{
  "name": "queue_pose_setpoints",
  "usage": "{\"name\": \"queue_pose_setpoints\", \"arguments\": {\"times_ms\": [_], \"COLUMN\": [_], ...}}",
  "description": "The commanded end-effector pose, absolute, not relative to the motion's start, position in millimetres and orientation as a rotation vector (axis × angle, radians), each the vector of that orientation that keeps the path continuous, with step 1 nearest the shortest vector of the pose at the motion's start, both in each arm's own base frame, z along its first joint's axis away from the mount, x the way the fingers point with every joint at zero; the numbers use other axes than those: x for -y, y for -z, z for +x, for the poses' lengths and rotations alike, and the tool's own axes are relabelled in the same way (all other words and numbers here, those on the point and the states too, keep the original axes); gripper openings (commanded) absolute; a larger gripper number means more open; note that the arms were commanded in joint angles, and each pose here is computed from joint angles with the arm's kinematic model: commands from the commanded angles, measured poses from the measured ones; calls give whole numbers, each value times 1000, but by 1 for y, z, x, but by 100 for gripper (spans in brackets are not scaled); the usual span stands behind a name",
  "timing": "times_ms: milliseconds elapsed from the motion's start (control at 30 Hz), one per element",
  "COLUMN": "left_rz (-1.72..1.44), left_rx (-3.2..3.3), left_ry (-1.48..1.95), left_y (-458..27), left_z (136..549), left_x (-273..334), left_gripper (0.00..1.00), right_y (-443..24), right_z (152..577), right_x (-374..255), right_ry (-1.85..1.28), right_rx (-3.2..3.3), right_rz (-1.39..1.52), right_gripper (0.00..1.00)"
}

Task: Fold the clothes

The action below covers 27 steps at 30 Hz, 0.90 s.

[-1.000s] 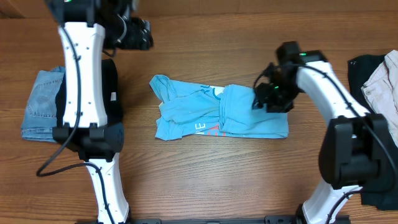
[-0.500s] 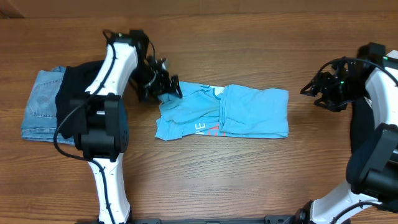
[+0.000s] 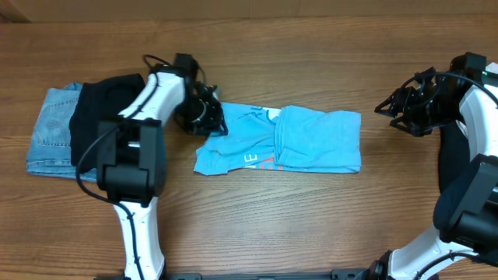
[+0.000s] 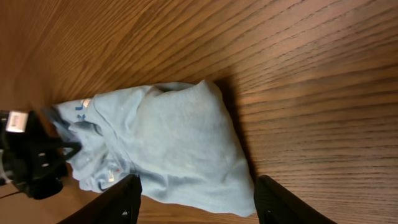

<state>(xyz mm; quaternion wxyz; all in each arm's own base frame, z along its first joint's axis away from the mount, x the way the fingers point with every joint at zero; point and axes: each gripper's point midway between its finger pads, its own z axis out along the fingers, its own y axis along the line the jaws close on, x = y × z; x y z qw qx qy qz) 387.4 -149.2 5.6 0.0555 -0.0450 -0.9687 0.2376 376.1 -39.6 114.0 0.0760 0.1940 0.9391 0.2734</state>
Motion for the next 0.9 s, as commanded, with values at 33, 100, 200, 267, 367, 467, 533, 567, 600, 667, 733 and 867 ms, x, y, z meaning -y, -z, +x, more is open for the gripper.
{"name": "queue_pose_setpoints", "arguments": {"times_ms": [33,100,200,267,367,467,533,567,600,667,733,867], "left_rz": [-192,-168,-150,-158,-214,-297,-353,-372,-389,-431,-492,-602], "left_rx": [2908,2933,3062,3145,3250,3286,3276,3273,3271,3259,3231,3184], "left_ry": [-644,-600,-442,-352,-280,-230,-170,-123,-46,31,51,56], "left_y": [-11,-39,-99,-134,-177,-190,-186,-183,-177,-169,-158,-141], "left_z": [380,392,422,434,442,439,433,430,427,422,414,402], "left_x": [160,148,118,106,108,133,150,158,167,182,201,233], "left_gripper": [4,4,4,4,4,4,4,4,4,8,23,51], "right_y": [-137,-137,-137,-137,-137,-140,-142,-143,-144,-145,-146,-147], "right_z": [385,386,387,386,387,390,392,392,392,392,392,390], "right_x": [39,39,40,39,39,38,35,34,33,31,30,27], "right_ry": [-826,-824,-823,-824,-824,-845,-872,-886,-891,-907,-923,-946], "right_rx": [-2742,-2737,-2734,-2737,-2734,-2715,-2701,-2696,-2694,-2689,-2686,-2685], "right_rz": [522,518,516,519,517,505,497,495,494,492,492,494], "right_gripper": [61,61,60,60,60,59,59,59,58,57,56,55]}}
